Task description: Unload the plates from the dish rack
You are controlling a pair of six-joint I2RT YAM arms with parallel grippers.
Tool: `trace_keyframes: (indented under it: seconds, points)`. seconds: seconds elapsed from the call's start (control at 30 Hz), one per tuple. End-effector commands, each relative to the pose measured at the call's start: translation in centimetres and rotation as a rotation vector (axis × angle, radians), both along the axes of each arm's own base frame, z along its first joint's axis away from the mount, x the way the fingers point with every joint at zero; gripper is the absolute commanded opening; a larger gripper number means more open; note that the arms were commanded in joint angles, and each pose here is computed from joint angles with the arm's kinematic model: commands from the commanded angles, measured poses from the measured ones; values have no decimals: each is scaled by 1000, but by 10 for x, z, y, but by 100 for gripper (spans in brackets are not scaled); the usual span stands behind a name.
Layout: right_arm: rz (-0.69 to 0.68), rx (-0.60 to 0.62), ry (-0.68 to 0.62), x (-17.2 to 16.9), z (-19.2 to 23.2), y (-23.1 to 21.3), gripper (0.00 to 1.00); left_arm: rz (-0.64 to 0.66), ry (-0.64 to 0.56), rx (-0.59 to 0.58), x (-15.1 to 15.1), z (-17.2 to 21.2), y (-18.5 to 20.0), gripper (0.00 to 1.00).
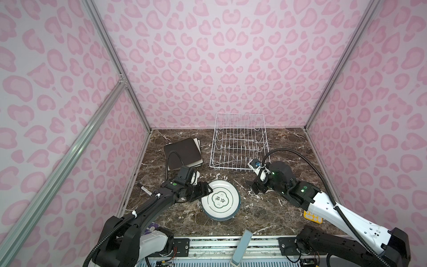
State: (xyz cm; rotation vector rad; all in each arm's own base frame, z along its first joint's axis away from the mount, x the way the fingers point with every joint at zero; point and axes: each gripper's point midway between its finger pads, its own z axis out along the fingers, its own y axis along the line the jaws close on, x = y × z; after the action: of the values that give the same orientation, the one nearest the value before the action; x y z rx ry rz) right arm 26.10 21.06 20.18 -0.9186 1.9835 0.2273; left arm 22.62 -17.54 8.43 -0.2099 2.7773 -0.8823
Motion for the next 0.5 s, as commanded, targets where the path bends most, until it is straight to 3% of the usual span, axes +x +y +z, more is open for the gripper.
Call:
trace_keyframes:
  seconds: [0.0,0.23,0.47]
  points:
    - [-69,32,-35,9,8,-7,98,-17,-65,52,7,17,6,78]
    - [-376,195,-138,37,37,-66,98,-4,-364,186,37,95,30,82]
    - [-590,412,-246,42,52,-132,98,150,-566,369,66,136,78,91]
